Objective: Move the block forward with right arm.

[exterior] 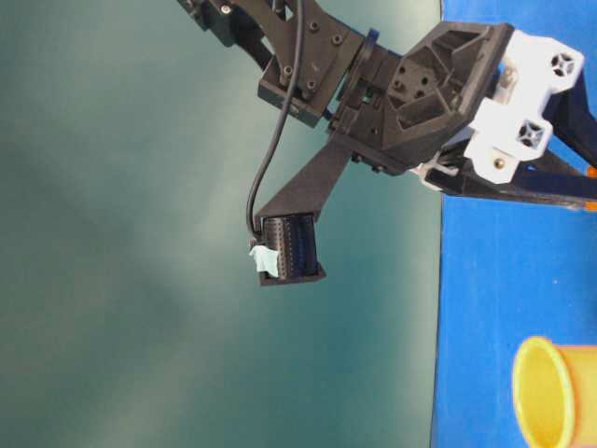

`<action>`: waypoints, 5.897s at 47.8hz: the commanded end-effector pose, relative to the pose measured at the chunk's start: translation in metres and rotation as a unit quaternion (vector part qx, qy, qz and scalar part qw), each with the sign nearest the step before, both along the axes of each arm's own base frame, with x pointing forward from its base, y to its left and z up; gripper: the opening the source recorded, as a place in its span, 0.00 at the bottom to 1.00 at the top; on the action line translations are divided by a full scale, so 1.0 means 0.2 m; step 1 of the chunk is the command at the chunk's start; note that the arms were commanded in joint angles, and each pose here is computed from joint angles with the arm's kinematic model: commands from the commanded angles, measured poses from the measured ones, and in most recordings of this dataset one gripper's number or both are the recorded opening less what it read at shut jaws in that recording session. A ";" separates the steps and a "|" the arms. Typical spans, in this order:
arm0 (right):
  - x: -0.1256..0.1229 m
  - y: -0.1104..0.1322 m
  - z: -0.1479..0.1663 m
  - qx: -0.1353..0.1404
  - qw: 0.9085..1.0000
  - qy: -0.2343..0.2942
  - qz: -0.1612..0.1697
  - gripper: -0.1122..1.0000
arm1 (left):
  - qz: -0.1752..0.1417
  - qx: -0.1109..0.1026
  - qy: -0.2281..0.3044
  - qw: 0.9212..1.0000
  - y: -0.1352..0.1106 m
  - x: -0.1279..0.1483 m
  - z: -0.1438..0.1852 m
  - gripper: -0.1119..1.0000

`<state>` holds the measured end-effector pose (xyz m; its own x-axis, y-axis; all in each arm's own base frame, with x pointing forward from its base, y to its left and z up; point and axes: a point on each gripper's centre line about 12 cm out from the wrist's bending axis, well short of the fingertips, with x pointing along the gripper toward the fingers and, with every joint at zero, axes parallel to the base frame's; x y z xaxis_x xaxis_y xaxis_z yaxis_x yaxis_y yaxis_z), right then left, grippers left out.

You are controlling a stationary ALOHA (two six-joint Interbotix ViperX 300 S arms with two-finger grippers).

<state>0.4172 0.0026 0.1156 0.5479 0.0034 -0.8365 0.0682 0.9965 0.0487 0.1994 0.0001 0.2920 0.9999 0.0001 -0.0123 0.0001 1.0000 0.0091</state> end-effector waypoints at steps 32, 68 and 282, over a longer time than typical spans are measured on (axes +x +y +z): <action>0.00 0.02 0.03 0.003 1.000 -0.015 0.000 0.47 | 0.005 0.002 -0.005 1.000 0.01 0.01 0.05 0.10; -0.26 0.06 0.68 0.004 0.999 -0.037 0.014 0.47 | 0.006 0.002 -0.003 1.000 0.01 0.01 0.05 0.10; -0.35 1.08 1.22 0.084 0.969 -0.099 0.212 0.47 | 0.006 0.002 -0.005 1.000 0.01 0.02 0.06 0.10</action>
